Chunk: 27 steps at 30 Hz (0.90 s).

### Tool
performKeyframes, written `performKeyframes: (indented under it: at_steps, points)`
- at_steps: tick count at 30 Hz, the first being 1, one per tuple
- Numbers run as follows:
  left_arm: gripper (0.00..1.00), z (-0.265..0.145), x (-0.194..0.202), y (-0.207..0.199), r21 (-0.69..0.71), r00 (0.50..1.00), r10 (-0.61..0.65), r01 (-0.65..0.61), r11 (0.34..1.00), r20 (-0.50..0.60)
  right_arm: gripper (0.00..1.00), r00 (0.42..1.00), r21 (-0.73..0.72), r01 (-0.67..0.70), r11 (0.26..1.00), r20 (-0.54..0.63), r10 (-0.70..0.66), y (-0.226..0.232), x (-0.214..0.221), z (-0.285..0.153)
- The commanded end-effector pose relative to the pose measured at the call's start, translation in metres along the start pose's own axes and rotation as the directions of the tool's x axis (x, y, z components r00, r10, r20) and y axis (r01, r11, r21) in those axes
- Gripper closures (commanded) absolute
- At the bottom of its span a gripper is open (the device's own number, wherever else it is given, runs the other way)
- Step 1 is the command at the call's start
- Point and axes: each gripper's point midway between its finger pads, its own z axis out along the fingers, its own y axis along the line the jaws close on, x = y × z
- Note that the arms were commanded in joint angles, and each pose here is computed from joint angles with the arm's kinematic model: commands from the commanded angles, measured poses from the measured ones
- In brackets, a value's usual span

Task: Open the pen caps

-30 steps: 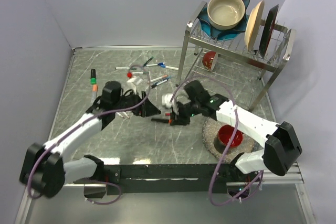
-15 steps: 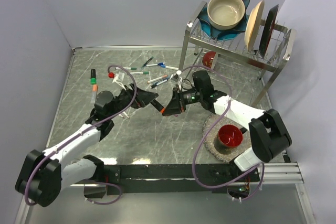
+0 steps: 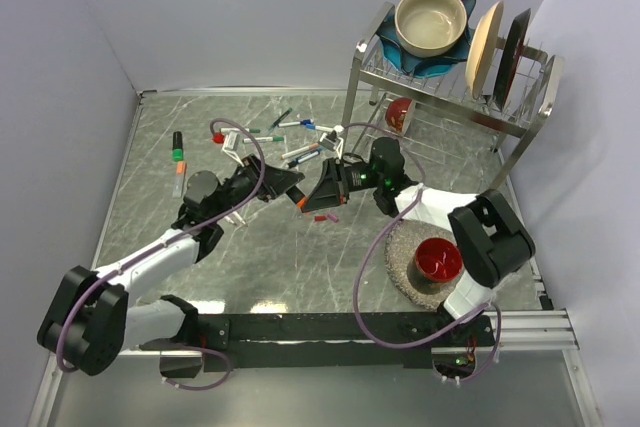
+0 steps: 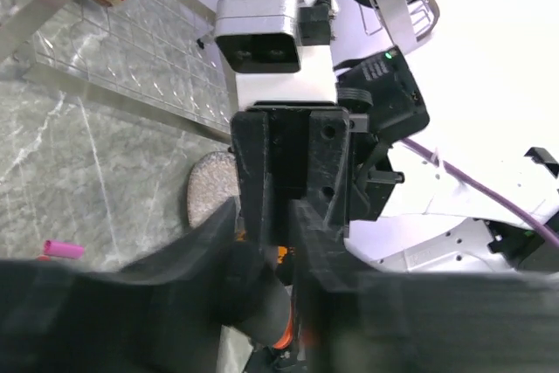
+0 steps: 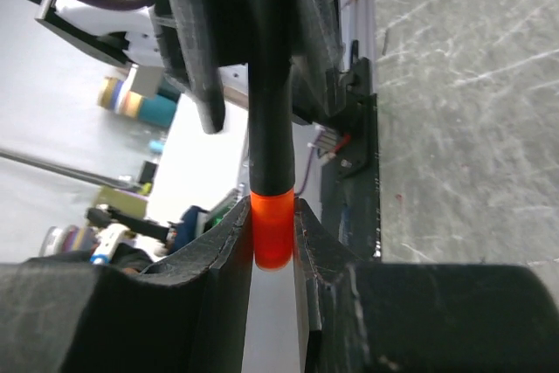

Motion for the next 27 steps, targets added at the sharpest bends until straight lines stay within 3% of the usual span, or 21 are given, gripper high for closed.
performKeyframes:
  at_steps: [1, 2, 4, 8, 9, 10, 11, 12, 14, 16, 21, 23, 24, 25, 27]
  points:
    - [0.74, 0.004, -0.012, -0.040, 0.146, 1.000, 0.018, -0.018, 0.989, 0.001, 1.00, 0.999, -0.069, 0.037, 0.997, 0.021, -0.035, 0.018, -0.012, -0.001]
    - [0.79, 0.004, -0.012, -0.042, 0.150, 1.000, 0.017, -0.016, 0.989, -0.001, 1.00, 0.999, -0.070, 0.038, 0.997, 0.026, -0.036, 0.018, -0.014, -0.003]
    - [0.99, 0.004, -0.012, -0.043, 0.143, 1.000, 0.013, -0.012, 0.990, -0.011, 1.00, 0.998, -0.070, 0.053, 0.996, 0.033, -0.051, 0.017, -0.016, -0.006]
    - [0.99, 0.002, -0.021, -0.041, 0.092, 1.000, 0.017, -0.019, 0.996, 0.020, 1.00, 0.992, -0.048, 0.124, 0.991, 0.031, -0.123, 0.011, -0.012, -0.008]
    - [0.99, -0.001, -0.033, -0.046, 0.081, 0.998, 0.045, -0.049, 0.995, 0.054, 1.00, 0.996, -0.026, 0.091, 0.996, 0.012, -0.091, 0.007, -0.006, -0.008]
    - [0.99, -0.007, -0.058, -0.034, 0.009, 0.989, 0.055, -0.057, 0.998, 0.139, 1.00, 0.995, -0.009, 0.095, 0.995, 0.000, -0.095, 0.003, 0.000, -0.007]
    - [0.99, -0.013, -0.071, -0.024, -0.047, 0.983, 0.057, -0.049, 0.998, 0.175, 1.00, 0.975, 0.008, 0.223, 0.975, -0.013, -0.223, -0.001, 0.003, -0.006]
    - [0.99, -0.025, -0.091, -0.030, -0.056, 0.968, 0.074, -0.062, 0.997, 0.242, 1.00, 0.989, 0.047, 0.129, 0.990, -0.077, -0.125, -0.011, 0.024, -0.003]
    - [0.99, -0.051, -0.136, -0.016, -0.128, 0.923, 0.113, -0.070, 0.989, 0.368, 1.00, 0.968, 0.055, 0.223, 0.973, -0.134, -0.214, -0.014, 0.037, -0.001]
    - [0.99, -0.071, -0.169, -0.010, -0.176, 0.892, 0.155, -0.087, 0.981, 0.424, 1.00, 0.969, 0.061, 0.194, 0.979, -0.170, -0.181, -0.015, 0.050, 0.005]
    - [0.99, -0.087, -0.186, -0.001, -0.246, 0.886, 0.213, -0.117, 0.962, 0.412, 1.00, 0.966, 0.116, 0.185, 0.976, -0.206, -0.159, -0.031, 0.054, 0.005]
    - [0.99, -0.088, -0.182, 0.004, -0.265, 0.895, 0.220, -0.120, 0.957, 0.388, 1.00, 0.944, 0.225, 0.297, 0.928, -0.212, -0.251, -0.050, 0.040, 0.002]
    - [0.99, -0.088, -0.177, 0.009, -0.276, 0.903, 0.215, -0.114, 0.954, 0.372, 1.00, 0.949, 0.333, 0.282, 0.900, -0.232, -0.212, -0.065, 0.042, -0.006]
    - [0.99, -0.090, -0.167, 0.024, -0.316, 0.924, 0.177, -0.065, 0.946, 0.340, 1.00, 0.946, 0.485, 0.315, 0.816, -0.232, -0.227, -0.091, 0.030, -0.018]
    - [0.99, -0.096, -0.155, 0.048, -0.395, 0.940, 0.154, -0.023, 0.919, 0.306, 1.00, 0.939, 0.625, 0.339, 0.704, -0.267, -0.215, -0.119, 0.023, -0.038]
